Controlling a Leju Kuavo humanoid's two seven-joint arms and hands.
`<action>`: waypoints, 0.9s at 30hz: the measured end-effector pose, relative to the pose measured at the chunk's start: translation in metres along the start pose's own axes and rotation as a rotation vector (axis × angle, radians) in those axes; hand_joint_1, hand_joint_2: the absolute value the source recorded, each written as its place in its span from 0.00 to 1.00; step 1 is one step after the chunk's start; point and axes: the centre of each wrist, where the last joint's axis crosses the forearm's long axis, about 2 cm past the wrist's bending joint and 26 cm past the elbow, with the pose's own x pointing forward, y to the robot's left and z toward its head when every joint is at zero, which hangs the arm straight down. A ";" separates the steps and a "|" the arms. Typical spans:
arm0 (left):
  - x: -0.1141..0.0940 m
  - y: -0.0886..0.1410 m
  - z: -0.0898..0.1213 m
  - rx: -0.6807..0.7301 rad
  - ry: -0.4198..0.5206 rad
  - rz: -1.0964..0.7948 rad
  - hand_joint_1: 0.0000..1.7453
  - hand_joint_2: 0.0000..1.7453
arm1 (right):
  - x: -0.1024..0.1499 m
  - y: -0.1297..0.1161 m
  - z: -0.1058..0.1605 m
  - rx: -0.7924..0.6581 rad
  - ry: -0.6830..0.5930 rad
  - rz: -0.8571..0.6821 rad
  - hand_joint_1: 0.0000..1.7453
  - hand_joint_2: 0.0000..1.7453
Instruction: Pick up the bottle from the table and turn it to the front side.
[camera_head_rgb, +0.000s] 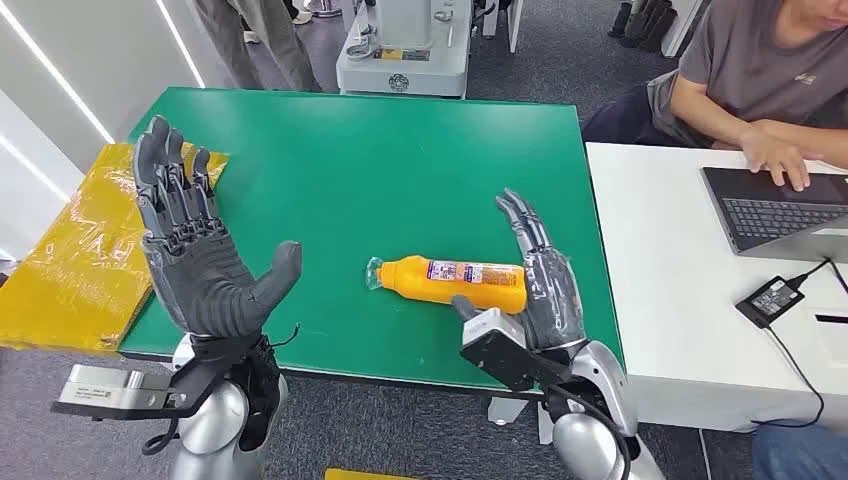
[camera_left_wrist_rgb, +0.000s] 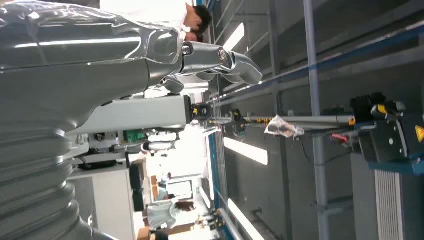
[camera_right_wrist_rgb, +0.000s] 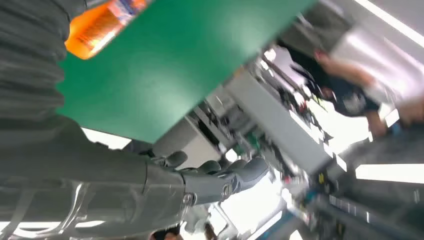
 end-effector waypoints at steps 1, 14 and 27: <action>0.000 0.000 0.000 0.000 0.000 0.000 0.00 1.00 | -0.002 -0.001 -0.001 0.011 0.004 0.010 0.00 1.00; 0.001 -0.002 -0.022 -0.011 -0.033 0.023 0.00 1.00 | -0.066 -0.077 -0.084 0.405 0.100 0.220 0.00 1.00; 0.001 -0.009 -0.034 -0.033 -0.038 0.047 0.00 1.00 | -0.092 -0.113 -0.120 0.746 0.252 0.291 0.00 1.00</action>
